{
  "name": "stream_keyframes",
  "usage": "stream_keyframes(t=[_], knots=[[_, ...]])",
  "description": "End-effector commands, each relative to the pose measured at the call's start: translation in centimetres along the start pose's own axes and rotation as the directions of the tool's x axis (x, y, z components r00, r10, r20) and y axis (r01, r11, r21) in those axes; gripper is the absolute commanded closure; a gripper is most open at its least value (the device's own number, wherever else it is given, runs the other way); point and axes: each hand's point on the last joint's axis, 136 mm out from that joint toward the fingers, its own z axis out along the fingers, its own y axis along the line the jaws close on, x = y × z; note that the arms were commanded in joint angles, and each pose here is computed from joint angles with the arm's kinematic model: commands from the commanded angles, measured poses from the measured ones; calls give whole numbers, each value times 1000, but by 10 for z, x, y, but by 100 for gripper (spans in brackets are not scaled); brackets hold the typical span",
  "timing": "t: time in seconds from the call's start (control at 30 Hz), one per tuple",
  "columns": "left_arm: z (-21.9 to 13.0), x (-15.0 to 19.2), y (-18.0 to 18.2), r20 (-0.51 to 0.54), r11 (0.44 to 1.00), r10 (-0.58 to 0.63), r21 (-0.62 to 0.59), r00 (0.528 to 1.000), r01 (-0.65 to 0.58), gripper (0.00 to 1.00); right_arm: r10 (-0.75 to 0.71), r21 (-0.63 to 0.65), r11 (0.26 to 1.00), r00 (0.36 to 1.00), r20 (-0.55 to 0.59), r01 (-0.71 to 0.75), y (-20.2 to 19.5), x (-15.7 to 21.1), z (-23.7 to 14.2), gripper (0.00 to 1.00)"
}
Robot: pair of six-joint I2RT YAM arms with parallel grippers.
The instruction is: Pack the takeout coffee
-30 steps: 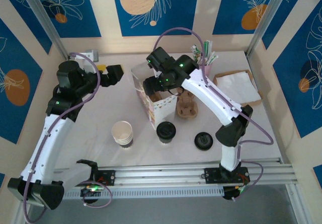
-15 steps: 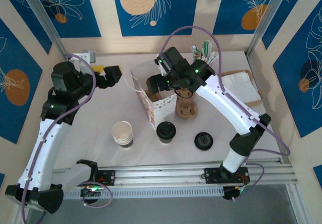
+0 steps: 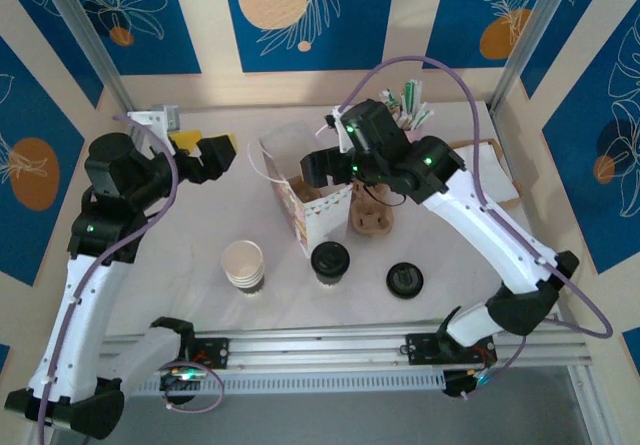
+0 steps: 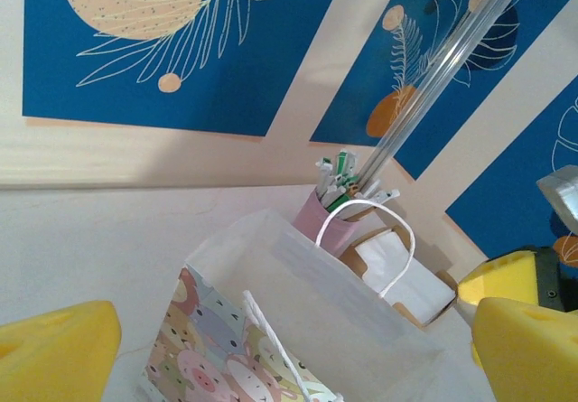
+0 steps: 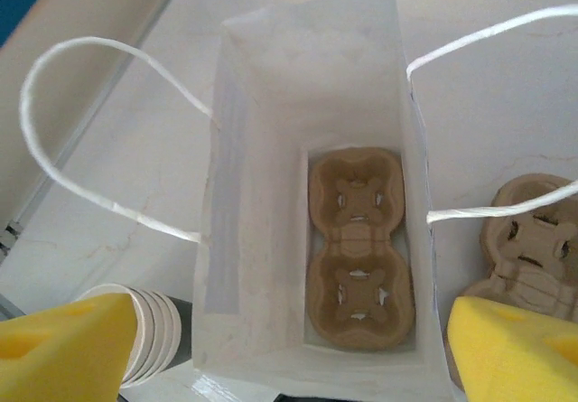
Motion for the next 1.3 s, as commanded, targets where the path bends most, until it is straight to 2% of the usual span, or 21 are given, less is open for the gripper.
stream_keyframes(t=[0.0, 0.3, 0.57, 0.77, 1.03, 1.27], knots=[[-13, -8, -11, 12, 1000, -4, 23, 1000, 4, 0, 27, -58, 998, 997, 71, -23, 5, -9, -20, 9], [-26, 8, -8, -65, 1000, -20, -19, 998, 19, 0, 80, -74, 995, 990, 118, -72, -10, -2, -51, 0], [-41, 29, -4, -121, 997, -54, -63, 991, 47, 0, 121, -38, 992, 982, 144, -116, -35, 18, -79, 1], [-53, 43, 0, -141, 991, -98, -101, 985, 84, 0, 139, 27, 989, 978, 155, -145, -56, 43, -101, 1], [-73, 71, -3, -200, 978, -194, -121, 960, 172, 0, 182, 45, 981, 973, 144, -191, -73, 83, -123, 1], [-87, 105, 4, -271, 964, -248, -168, 930, 208, 0, 202, 84, 974, 976, 77, -209, -83, 111, -118, 1]])
